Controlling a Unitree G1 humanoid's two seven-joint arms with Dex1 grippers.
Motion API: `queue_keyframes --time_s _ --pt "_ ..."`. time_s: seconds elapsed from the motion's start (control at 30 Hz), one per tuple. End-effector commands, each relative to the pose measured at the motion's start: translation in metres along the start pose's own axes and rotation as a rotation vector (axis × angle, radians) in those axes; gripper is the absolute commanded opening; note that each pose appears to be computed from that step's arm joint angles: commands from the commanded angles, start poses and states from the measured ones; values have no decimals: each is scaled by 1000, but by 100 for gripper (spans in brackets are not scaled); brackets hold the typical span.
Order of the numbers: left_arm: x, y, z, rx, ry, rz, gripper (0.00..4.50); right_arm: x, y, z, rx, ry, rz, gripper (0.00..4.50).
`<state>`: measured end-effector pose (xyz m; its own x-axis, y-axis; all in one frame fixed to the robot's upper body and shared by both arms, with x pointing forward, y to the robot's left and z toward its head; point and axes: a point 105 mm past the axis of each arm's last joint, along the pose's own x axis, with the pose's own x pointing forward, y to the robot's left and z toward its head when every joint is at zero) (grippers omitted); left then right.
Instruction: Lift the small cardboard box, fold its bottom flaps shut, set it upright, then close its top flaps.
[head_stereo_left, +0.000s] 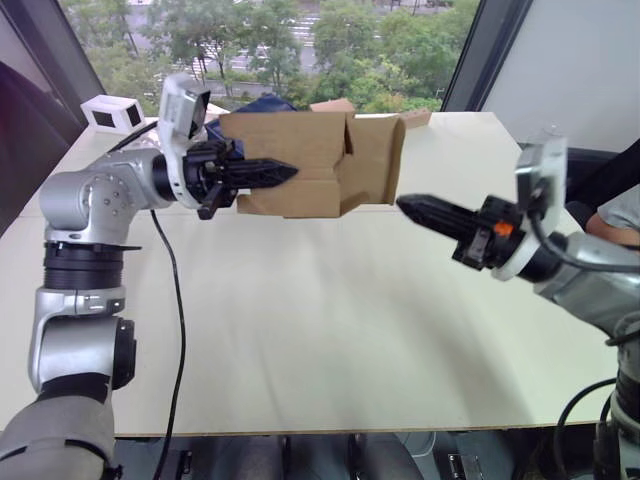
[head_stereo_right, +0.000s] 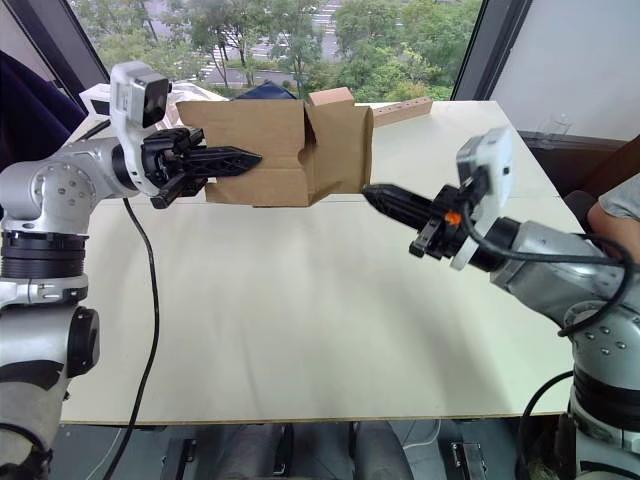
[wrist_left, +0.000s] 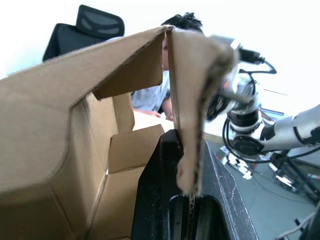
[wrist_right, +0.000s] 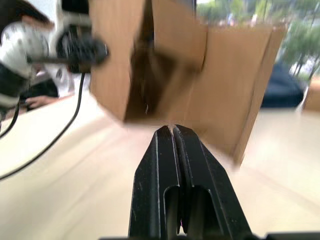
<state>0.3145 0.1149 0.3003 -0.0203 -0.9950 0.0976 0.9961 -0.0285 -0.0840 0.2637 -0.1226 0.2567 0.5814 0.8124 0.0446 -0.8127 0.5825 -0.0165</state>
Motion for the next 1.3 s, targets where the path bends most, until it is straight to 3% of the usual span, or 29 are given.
queue_keyframes --time_s 0.03,0.47,0.77,0.83,0.97,1.13,1.3 --pt "6 -14 12 52 2 -67 0 5 4 6 -66 -28 10 2" --pt "16 -19 5 22 2 -100 0 31 22 30 4 -143 121 2" --pt "18 -16 5 23 -32 -92 0 33 29 14 44 -85 146 2" --pt "17 -17 6 27 -36 -84 0 15 21 14 9 -44 107 2" --pt "13 -17 9 22 -63 -69 0 -31 11 49 92 -134 135 2" --pt "13 -17 8 19 -68 -64 0 -39 -30 74 17 -259 -67 2" --pt "16 -17 9 24 -74 -74 0 -29 -67 45 35 -244 -211 2"
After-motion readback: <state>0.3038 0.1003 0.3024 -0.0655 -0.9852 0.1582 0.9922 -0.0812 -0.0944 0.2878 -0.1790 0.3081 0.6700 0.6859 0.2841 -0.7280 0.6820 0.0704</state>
